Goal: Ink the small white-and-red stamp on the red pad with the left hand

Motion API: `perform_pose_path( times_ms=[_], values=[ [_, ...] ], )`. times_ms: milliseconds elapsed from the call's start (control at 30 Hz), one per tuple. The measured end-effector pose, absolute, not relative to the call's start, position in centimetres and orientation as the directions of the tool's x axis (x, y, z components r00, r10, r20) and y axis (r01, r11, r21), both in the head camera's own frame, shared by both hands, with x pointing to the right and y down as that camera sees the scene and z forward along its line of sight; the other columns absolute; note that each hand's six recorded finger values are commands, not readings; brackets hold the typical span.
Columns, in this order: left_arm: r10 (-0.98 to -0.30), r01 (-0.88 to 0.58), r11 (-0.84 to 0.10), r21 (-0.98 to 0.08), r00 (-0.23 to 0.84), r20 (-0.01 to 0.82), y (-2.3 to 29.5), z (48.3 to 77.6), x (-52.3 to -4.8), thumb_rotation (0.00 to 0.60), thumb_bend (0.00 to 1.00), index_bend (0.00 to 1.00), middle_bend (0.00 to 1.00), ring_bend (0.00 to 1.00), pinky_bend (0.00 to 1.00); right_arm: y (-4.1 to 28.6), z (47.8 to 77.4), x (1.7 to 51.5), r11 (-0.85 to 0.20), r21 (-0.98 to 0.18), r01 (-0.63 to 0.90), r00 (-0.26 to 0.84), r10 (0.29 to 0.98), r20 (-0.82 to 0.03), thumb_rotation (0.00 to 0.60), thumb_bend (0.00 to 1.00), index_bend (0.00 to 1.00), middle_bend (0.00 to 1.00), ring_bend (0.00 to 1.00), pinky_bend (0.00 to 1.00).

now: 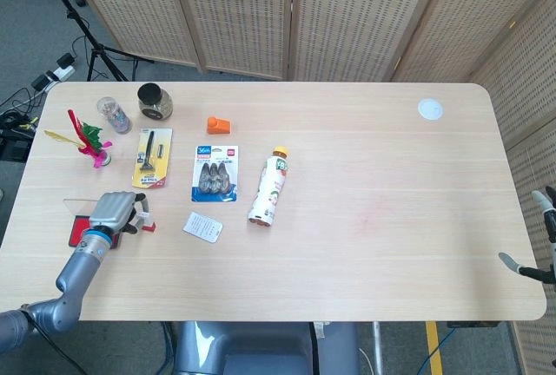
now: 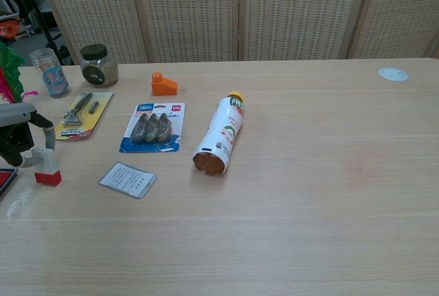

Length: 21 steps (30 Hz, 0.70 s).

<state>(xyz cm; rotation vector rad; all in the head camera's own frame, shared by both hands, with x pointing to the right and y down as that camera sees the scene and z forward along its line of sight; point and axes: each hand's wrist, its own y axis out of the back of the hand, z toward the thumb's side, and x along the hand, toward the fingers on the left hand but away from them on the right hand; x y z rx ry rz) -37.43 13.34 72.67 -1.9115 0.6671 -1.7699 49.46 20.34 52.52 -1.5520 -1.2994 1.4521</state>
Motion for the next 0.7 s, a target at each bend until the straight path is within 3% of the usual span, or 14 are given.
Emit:
perform_pose_path(
  times_ms=[700],
  values=[
    [-0.617, -0.011, -0.785, -0.619, 0.098, 0.781, 14.2, 71.2, -37.0, 0.600, 0.36, 0.45, 1.00, 0.94, 0.86, 20.2, 52.3, 49.6, -0.300, -0.924, 0.238, -0.102, 0.938, -0.331, 0.600, 0.00, 0.00, 0.00, 0.00, 0.00]
  ],
)
